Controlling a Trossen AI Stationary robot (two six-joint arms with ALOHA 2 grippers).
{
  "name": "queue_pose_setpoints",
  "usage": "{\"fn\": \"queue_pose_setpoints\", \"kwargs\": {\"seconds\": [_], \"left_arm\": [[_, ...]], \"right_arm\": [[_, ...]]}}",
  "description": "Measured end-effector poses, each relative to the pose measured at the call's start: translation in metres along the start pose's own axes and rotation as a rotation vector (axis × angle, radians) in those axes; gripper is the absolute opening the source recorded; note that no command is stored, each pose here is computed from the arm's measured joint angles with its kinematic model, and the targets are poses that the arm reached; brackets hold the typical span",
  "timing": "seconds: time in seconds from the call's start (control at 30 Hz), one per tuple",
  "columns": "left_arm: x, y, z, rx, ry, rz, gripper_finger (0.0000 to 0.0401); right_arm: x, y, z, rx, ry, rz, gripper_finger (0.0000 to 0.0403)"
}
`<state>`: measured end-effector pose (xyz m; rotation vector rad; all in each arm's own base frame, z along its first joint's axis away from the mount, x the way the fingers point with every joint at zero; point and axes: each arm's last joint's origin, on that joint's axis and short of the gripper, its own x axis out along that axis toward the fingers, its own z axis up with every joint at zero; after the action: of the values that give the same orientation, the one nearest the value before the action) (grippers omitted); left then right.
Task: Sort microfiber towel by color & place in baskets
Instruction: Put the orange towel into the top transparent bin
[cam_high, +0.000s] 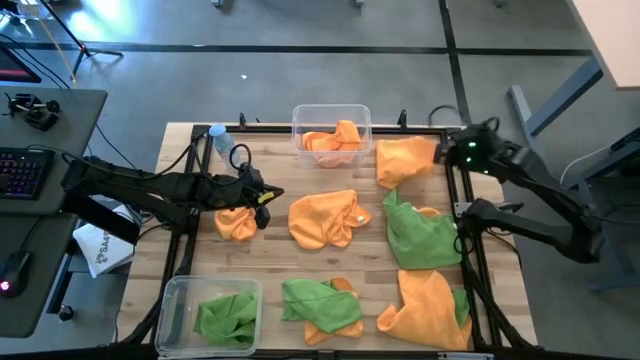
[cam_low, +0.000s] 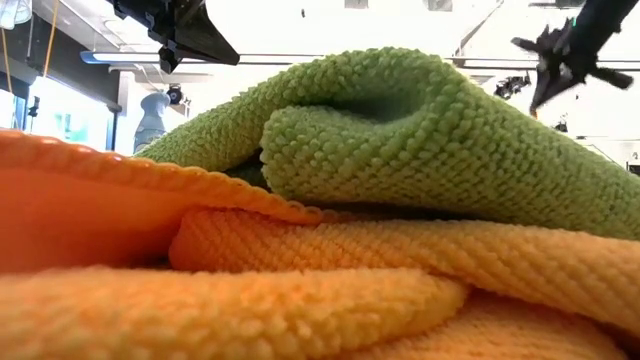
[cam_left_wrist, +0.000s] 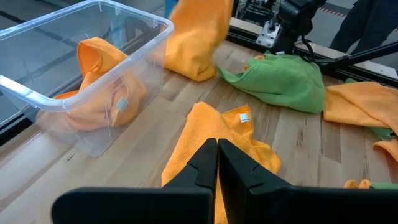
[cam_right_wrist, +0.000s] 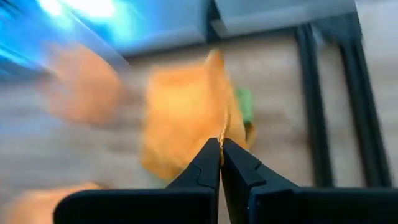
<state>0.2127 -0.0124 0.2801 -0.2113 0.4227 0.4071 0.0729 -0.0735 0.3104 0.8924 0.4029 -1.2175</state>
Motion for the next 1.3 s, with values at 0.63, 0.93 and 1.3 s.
{"fn": "queue_pose_setpoints", "kwargs": {"seconds": [0.63, 0.93, 1.3], "left_arm": [[0.0, 0.0, 0.0, 0.0, 0.0, 0.0, 0.0], [0.0, 0.0, 0.0, -0.001, -0.001, -0.001, 0.0], [0.0, 0.0, 0.0, -0.001, 0.0, -0.001, 0.0]], "right_arm": [[-0.067, 0.064, 0.068, -0.066, -0.45, 0.547, 0.0], [-0.056, 0.097, 0.076, -0.154, -0.488, 0.709, 0.0], [-0.065, 0.103, 0.077, -0.189, -0.54, 0.803, 0.0]]}}
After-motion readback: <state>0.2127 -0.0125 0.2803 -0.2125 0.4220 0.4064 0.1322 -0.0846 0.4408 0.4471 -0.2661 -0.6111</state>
